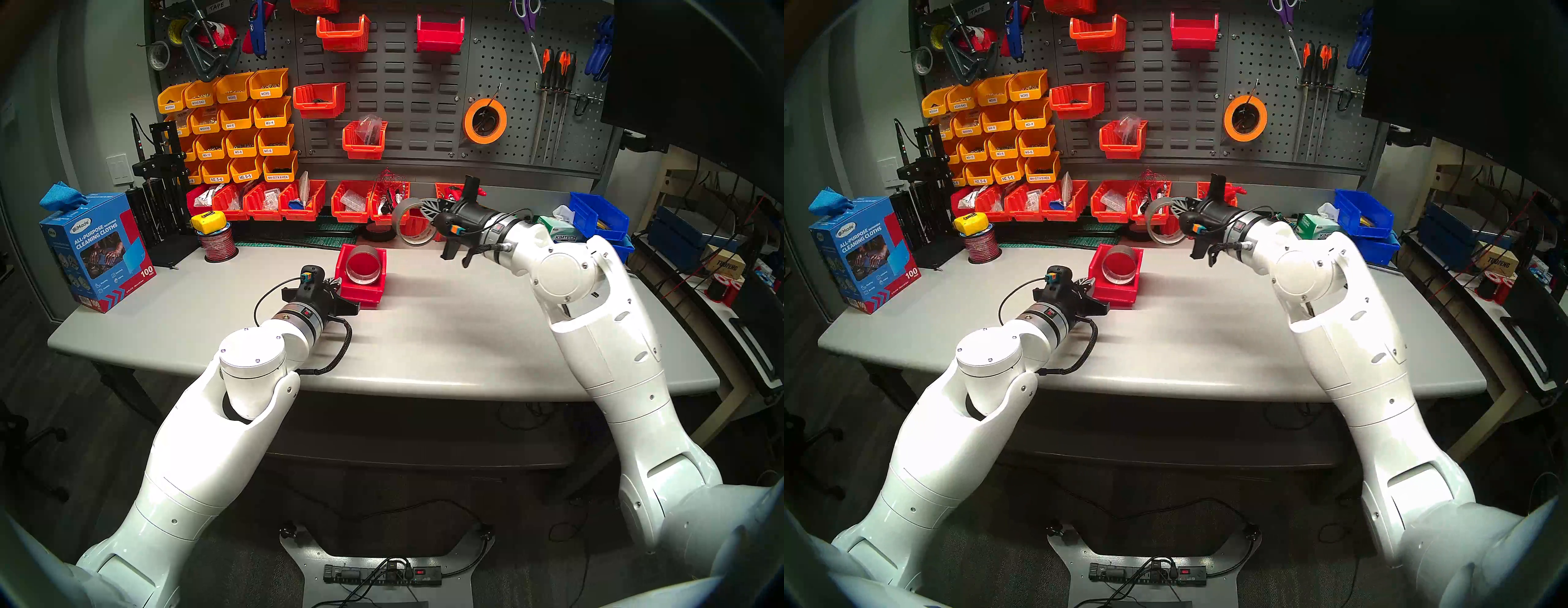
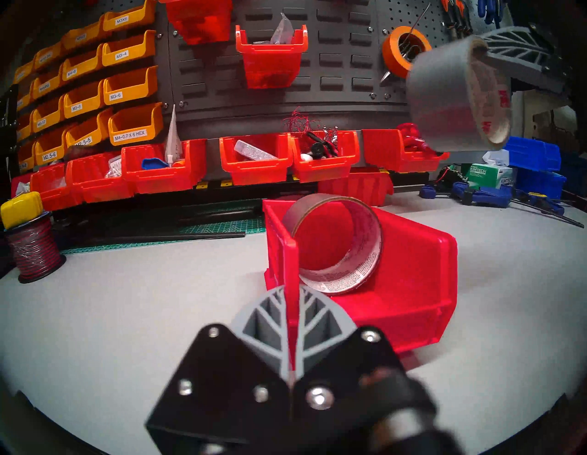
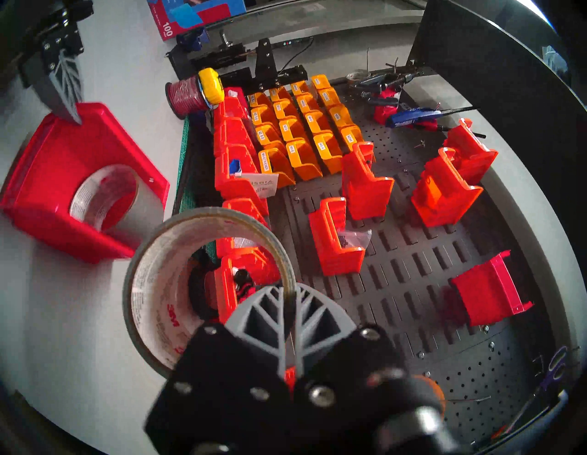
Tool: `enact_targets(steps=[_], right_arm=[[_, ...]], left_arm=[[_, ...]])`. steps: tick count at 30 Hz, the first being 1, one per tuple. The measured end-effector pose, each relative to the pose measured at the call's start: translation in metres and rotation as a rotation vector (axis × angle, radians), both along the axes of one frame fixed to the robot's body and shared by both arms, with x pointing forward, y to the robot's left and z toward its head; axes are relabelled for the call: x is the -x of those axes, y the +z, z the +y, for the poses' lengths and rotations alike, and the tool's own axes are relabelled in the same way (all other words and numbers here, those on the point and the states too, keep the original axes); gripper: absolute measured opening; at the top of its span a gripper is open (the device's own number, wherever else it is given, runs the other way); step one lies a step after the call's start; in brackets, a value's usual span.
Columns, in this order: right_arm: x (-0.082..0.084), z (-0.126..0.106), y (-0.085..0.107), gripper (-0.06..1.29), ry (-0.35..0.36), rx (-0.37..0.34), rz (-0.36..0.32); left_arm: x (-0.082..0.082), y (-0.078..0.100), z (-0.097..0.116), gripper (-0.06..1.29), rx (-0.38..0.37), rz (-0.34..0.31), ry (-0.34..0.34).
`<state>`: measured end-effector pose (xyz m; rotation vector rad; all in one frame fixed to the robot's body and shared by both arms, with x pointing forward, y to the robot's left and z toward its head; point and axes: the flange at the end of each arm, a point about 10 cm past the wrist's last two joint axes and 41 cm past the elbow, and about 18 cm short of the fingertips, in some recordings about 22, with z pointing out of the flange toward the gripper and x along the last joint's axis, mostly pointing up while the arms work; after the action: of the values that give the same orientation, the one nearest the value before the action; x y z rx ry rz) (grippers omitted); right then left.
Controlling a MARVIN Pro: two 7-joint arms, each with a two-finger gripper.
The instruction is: Take out tools from the storage box
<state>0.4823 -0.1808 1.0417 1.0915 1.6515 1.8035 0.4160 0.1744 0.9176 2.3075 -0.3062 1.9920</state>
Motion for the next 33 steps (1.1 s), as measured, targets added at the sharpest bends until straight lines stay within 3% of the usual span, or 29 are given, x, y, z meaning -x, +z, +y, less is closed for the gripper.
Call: enact_targets(steps=[7, 14, 16, 18, 19, 20, 21, 24, 33], right_arm=[[0.011, -0.023, 0.008, -0.04, 0.024, 0.029, 0.109], [0.023, -0.035, 0.009, -0.04, 0.108, 0.075, 0.279], [0.025, -0.037, 0.01, -0.04, 0.133, 0.091, 0.322], [0.027, -0.038, 0.01, -0.04, 0.159, 0.109, 0.362], [0.028, -0.038, 0.009, -0.04, 0.174, 0.122, 0.383], [0.028, -0.038, 0.008, -0.04, 0.184, 0.132, 0.4], [0.029, -0.039, 0.005, -0.04, 0.207, 0.156, 0.437], [0.03, -0.042, -0.001, -0.04, 0.246, 0.211, 0.499], [0.028, -0.057, -0.004, -0.04, 0.332, 0.359, 0.619]], left_arm=[[-0.009, -0.004, 0.013, -0.02, -0.01, 0.001, 0.035], [-0.01, 0.0, 0.011, -0.02, 0.018, 0.001, 0.018], [-0.01, 0.002, 0.009, 0.13, 0.028, 0.001, 0.01], [-0.009, 0.004, 0.008, 0.49, 0.036, 0.0, 0.004], [-0.009, 0.005, 0.008, 0.78, 0.04, 0.001, 0.001], [-0.009, 0.006, 0.008, 0.93, 0.043, 0.001, 0.0], [-0.008, 0.007, 0.007, 1.16, 0.048, 0.002, -0.004], [-0.007, 0.01, 0.007, 1.23, 0.058, 0.005, -0.01], [-0.005, 0.02, 0.012, 1.23, 0.091, 0.011, -0.004]])
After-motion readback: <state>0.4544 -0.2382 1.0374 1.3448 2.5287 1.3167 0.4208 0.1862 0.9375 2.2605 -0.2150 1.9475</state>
